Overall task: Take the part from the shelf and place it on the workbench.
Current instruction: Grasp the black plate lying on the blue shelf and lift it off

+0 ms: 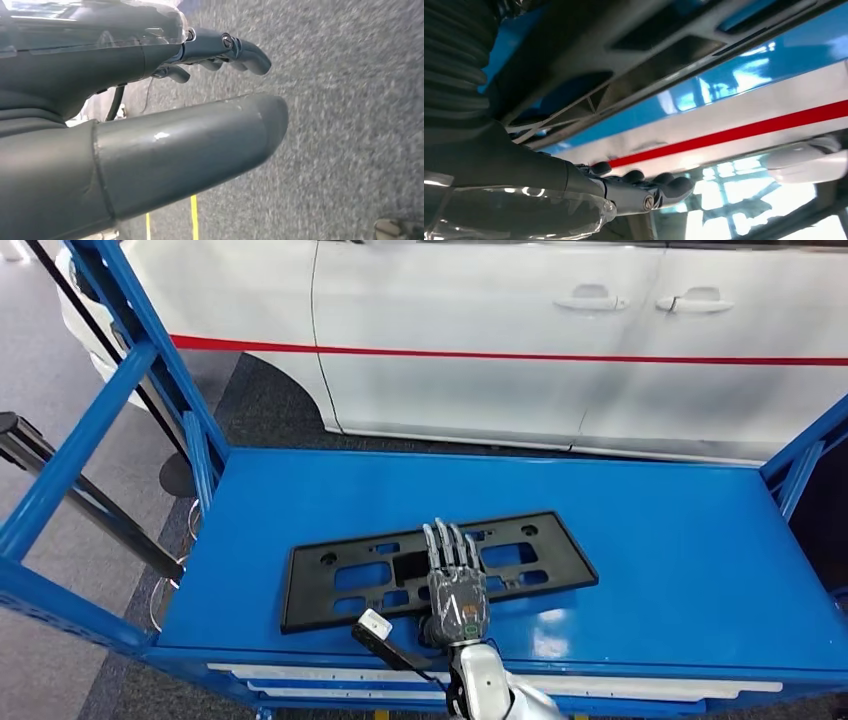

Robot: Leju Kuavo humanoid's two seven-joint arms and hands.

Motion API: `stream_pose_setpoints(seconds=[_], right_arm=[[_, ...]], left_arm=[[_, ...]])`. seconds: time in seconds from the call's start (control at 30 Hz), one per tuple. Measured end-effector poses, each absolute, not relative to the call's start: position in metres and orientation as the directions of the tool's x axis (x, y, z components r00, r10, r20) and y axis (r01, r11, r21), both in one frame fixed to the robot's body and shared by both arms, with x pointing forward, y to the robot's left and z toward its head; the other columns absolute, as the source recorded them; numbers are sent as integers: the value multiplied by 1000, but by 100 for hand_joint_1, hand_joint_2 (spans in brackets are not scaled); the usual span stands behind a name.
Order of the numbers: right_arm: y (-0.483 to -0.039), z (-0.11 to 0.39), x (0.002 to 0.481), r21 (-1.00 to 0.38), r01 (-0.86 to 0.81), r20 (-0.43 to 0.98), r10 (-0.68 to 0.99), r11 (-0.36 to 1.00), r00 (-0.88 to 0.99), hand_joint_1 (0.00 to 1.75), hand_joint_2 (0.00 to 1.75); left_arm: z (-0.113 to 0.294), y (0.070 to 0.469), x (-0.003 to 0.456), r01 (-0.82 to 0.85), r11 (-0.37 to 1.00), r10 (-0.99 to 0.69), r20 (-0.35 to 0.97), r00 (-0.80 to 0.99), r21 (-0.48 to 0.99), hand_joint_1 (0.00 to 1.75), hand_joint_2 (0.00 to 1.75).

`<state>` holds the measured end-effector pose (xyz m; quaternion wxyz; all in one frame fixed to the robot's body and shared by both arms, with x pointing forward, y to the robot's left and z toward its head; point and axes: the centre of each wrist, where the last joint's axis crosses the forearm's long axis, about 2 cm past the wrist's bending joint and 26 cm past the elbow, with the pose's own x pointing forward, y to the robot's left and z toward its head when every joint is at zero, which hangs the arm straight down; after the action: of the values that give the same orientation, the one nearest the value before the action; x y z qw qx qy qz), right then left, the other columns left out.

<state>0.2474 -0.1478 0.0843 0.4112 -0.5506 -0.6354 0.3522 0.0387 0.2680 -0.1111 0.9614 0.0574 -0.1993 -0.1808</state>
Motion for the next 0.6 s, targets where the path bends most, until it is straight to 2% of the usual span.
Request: stream_pose_setpoints(seconds=[0.23, 0.6], right_arm=[[-163, 72, 255, -910, 412, 8, 994, 53, -111, 0, 175], [-183, 78, 272, -893, 450, -42, 995, 4, -93, 0, 175]], left_arm=[[-111, 268, 40, 336, 924, -381, 364, 850, 183, 0, 0], [-111, 272, 40, 348, 918, -396, 363, 844, 191, 0, 0]])
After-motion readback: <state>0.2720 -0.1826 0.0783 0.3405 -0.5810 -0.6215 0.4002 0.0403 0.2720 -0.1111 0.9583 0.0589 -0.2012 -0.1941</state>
